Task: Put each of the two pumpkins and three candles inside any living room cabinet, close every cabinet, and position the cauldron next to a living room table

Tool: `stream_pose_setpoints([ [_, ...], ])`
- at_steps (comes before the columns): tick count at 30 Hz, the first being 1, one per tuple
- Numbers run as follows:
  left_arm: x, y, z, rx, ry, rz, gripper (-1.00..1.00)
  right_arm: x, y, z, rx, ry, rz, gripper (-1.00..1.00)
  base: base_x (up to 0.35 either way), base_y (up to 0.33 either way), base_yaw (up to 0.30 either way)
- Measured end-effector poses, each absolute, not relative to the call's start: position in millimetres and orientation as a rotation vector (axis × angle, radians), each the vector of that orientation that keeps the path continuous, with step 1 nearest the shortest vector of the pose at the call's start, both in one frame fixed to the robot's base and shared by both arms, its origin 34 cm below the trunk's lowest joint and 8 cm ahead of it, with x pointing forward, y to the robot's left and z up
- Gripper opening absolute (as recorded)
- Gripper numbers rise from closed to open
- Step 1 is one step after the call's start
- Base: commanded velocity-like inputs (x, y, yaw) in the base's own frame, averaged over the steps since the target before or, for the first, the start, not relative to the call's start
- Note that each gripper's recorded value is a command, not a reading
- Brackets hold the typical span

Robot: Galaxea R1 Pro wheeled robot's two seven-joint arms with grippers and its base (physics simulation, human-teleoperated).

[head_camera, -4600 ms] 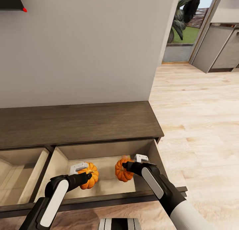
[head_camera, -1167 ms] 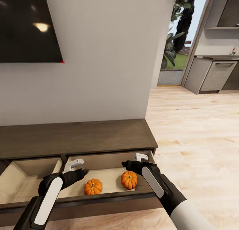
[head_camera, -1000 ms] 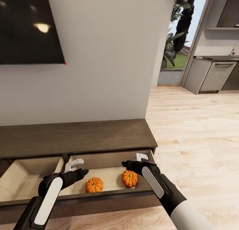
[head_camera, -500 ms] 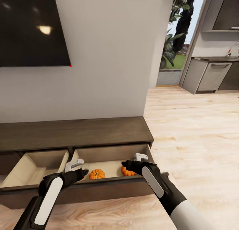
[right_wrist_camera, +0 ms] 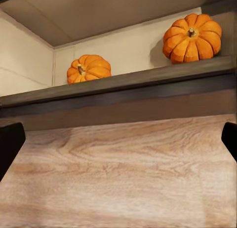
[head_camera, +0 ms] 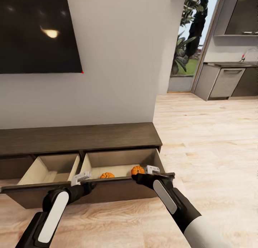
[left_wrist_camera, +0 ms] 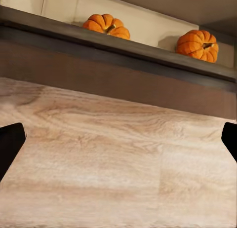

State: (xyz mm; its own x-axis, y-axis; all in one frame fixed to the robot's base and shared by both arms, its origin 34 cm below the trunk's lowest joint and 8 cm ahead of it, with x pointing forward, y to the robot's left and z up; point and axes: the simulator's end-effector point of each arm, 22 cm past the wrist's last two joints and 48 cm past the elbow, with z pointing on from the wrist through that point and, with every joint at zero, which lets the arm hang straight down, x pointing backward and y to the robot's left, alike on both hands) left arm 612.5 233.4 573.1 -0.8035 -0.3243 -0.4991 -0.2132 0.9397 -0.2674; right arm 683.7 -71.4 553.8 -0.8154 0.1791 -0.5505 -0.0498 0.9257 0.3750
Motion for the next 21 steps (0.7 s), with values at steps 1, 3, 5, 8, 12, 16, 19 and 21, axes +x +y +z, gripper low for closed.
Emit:
stream_pose_setpoints([
  [1, 612.7, 233.8, 574.6, -0.383, 2.534, -0.264, 1.00, 683.2, -72.0, 554.0, 0.092, 2.481, 0.500, 1.00, -0.336, 0.000, 0.000],
  [3, 613.4, 234.8, 577.9, -0.383, 2.534, -0.255, 1.00, 683.3, -72.6, 556.8, 0.091, 2.485, 0.496, 1.00, -0.338, 0.000, 0.000],
  [5, 613.6, 236.2, 580.7, -0.382, 2.537, -0.243, 1.00, 683.3, -72.9, 559.7, 0.090, 2.489, 0.494, 1.00, -0.339, 0.000, 0.000],
  [8, 613.9, 234.8, 584.0, -0.373, 2.540, -0.236, 1.00, 683.3, -73.4, 562.6, 0.091, 2.493, 0.491, 1.00, -0.339, 0.000, 0.000],
  [12, 612.7, 224.7, 583.2, -0.329, 2.548, -0.235, 1.00, 682.4, -75.8, 559.8, 0.094, 2.499, 0.485, 1.00, -0.339, 0.000, 0.000],
  [16, 611.5, 218.7, 581.9, -0.243, 2.554, -0.168, 1.00, 682.3, -77.3, 557.9, 0.098, 2.500, 0.482, 1.00, -0.330, 0.000, 0.000],
  [19, 614.8, 225.0, 583.9, -0.184, 2.531, -0.068, 1.00, 681.4, -76.9, 557.3, 0.096, 2.502, 0.482, 1.00, -0.201, 0.000, 0.000],
  [21, 617.0, 227.2, 585.8, -0.176, 2.516, -0.046, 1.00, 680.9, -75.8, 557.2, 0.091, 2.502, 0.481, 1.00, -0.065, 0.000, 0.000],
])
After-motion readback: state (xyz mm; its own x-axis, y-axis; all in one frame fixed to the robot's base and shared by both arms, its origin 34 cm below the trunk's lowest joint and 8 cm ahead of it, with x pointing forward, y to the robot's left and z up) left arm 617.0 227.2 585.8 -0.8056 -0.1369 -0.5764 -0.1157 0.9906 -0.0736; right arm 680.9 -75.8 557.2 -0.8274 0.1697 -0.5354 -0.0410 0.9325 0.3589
